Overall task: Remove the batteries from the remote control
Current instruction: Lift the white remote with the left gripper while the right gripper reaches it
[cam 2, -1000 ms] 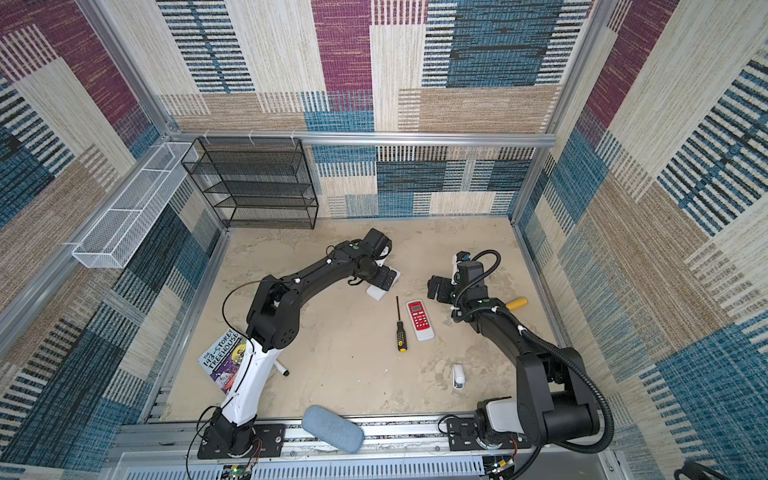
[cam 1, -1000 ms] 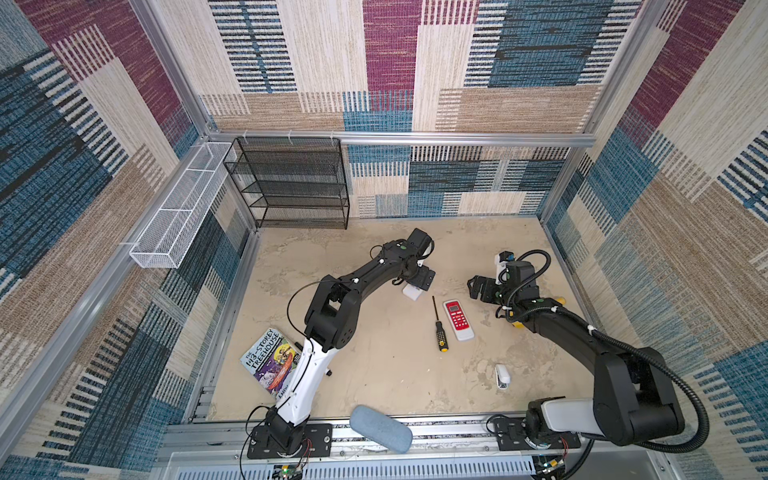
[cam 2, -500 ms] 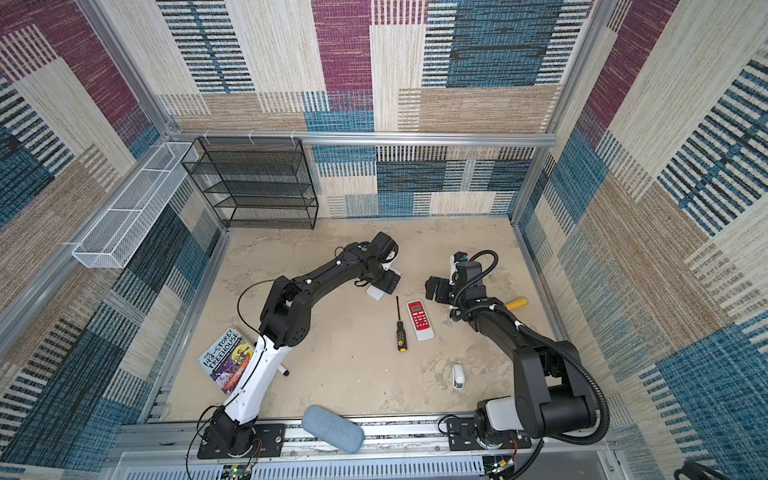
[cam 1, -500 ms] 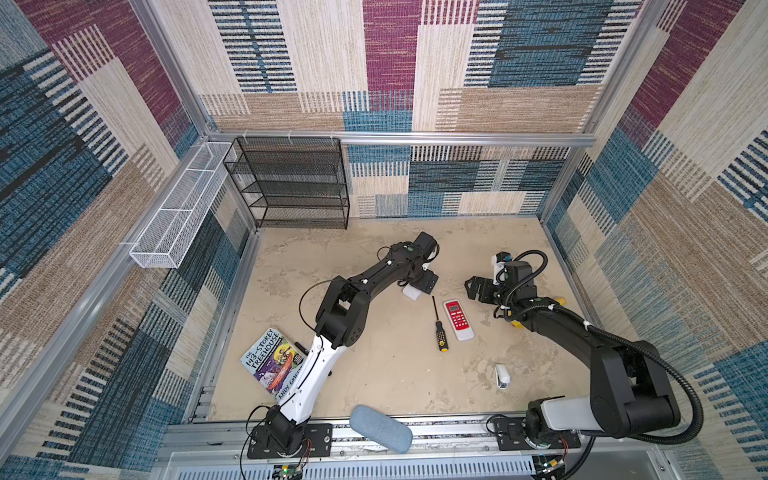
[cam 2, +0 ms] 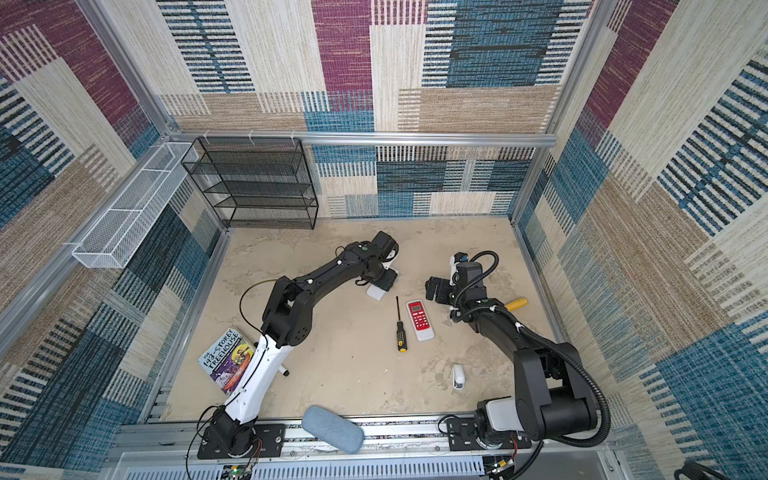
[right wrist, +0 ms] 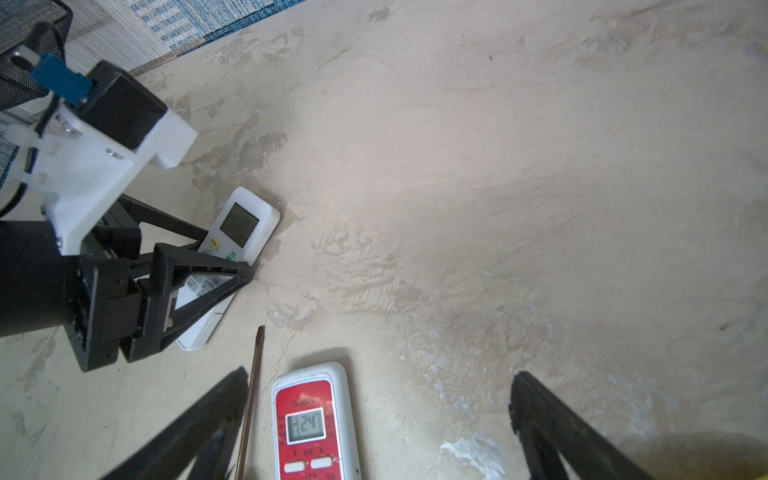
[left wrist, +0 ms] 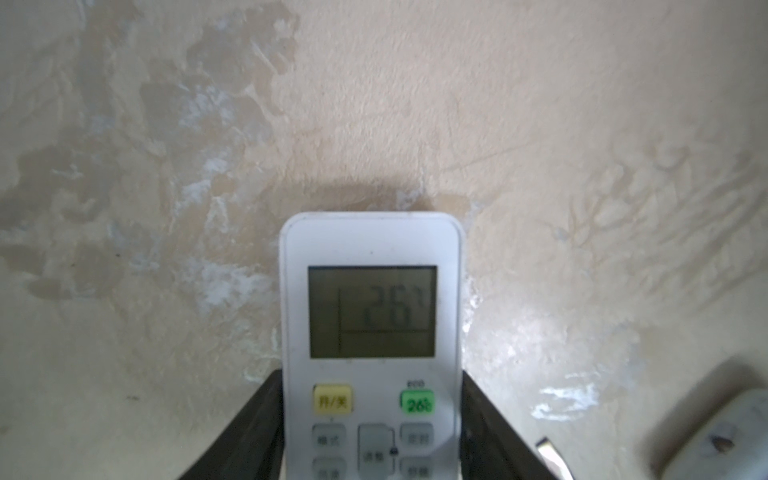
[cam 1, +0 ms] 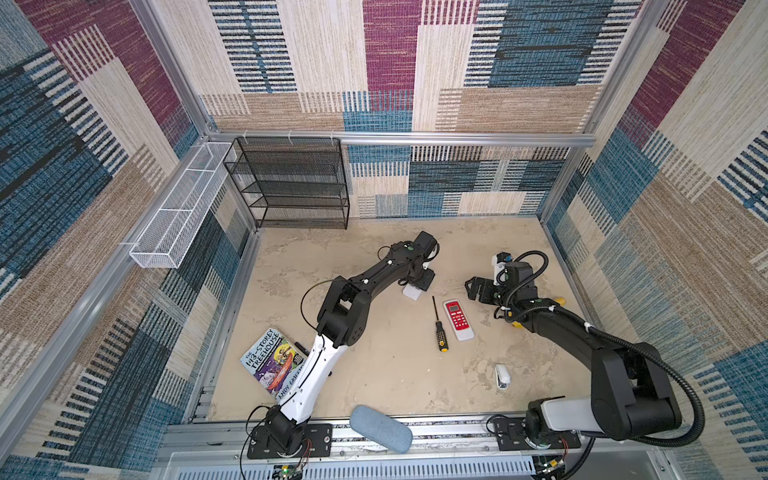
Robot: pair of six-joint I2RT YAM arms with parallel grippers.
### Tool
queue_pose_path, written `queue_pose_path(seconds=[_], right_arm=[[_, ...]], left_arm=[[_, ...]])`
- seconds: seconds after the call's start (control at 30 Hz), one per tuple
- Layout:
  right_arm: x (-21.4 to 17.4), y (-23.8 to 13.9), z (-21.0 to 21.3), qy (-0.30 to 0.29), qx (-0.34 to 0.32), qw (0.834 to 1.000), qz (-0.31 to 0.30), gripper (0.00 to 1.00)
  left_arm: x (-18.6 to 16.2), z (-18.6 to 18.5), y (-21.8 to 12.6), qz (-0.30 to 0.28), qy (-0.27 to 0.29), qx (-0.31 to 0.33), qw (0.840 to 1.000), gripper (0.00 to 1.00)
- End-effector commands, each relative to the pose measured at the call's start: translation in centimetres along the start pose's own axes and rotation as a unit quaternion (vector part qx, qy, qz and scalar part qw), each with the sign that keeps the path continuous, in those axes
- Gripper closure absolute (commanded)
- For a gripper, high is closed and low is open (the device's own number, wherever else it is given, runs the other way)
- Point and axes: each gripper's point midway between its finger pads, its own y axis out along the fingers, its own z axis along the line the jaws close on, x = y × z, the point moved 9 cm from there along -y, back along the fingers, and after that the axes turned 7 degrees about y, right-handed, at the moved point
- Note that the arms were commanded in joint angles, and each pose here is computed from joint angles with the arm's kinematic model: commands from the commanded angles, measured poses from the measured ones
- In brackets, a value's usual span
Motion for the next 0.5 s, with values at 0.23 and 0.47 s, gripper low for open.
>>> queue_pose_path(seconds=[0.23,0.47], right_arm=[[0.5,-1.0,0.9,-0.009,0.044,0.998,-0.032,0.0],[0.4,-2.2,1.8,-0.025,0.098,0.994,-0.048,0.0]], left_arm=[[0.3,0.4,-2.4,-0.007,-0.023,0.017,1.0,0.43],[0.9,0.5,-4.8,-0.029,-0.045,0.015,0.998,0.45]])
